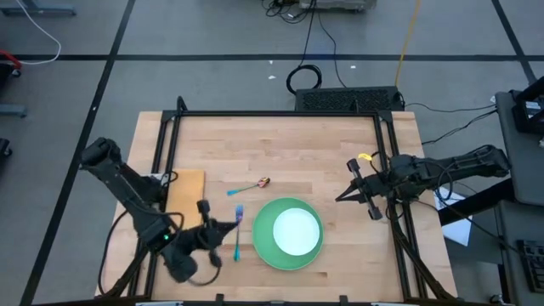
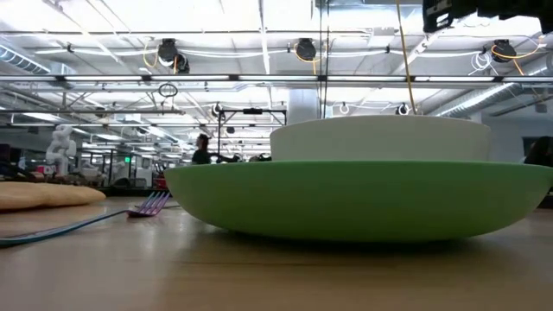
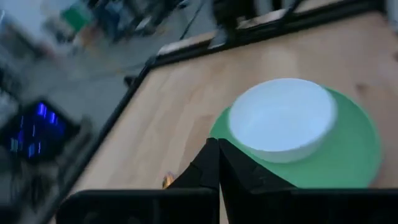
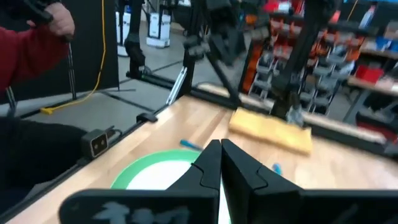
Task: Set table place
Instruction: Adjust the violet fork and white bowl
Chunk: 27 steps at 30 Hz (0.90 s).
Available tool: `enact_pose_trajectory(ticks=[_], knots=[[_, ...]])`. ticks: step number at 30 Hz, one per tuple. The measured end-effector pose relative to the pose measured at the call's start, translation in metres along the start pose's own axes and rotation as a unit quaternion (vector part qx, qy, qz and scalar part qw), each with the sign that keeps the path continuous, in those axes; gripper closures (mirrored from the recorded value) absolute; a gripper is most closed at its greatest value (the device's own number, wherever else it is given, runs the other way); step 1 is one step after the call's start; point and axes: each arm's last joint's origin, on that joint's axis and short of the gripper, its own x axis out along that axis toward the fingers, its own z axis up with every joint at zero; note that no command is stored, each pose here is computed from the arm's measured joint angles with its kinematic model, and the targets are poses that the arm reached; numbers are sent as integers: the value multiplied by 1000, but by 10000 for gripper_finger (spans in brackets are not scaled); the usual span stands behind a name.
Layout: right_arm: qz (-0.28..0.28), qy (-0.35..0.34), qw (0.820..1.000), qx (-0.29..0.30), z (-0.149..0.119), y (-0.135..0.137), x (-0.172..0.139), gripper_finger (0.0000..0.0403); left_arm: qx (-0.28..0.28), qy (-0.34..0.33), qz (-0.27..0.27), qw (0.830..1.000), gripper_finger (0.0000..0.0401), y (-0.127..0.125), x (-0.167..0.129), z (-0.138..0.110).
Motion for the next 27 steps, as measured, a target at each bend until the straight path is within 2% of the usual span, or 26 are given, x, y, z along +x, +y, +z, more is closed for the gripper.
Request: enact_pose_trajectory(ticks=[3,6,9,11,17,20,23,27], knots=[[3,17,1000,21,-9,1,5,403,60,-19,-43,997,399,-10,-13,2],[1,7,1000,25,-17,1,9,403,106,-41,-64,991,398,-18,-27,2],[-3,-18,1000,19,-23,2,11,403,133,-62,-50,988,399,-20,-37,3],[-6,-40,999,15,-25,2,11,403,124,-74,-39,989,399,-14,-45,6],[-13,-90,996,13,-26,3,9,403,82,-97,-31,991,400,30,-63,23],[-11,-86,996,26,-28,3,10,403,85,-99,-65,989,400,60,-63,28],[-9,-74,997,30,-31,3,14,403,88,-99,-110,985,400,86,-52,22],[-15,-69,997,27,-34,-1,21,403,53,-143,-108,982,400,116,-36,-1]])
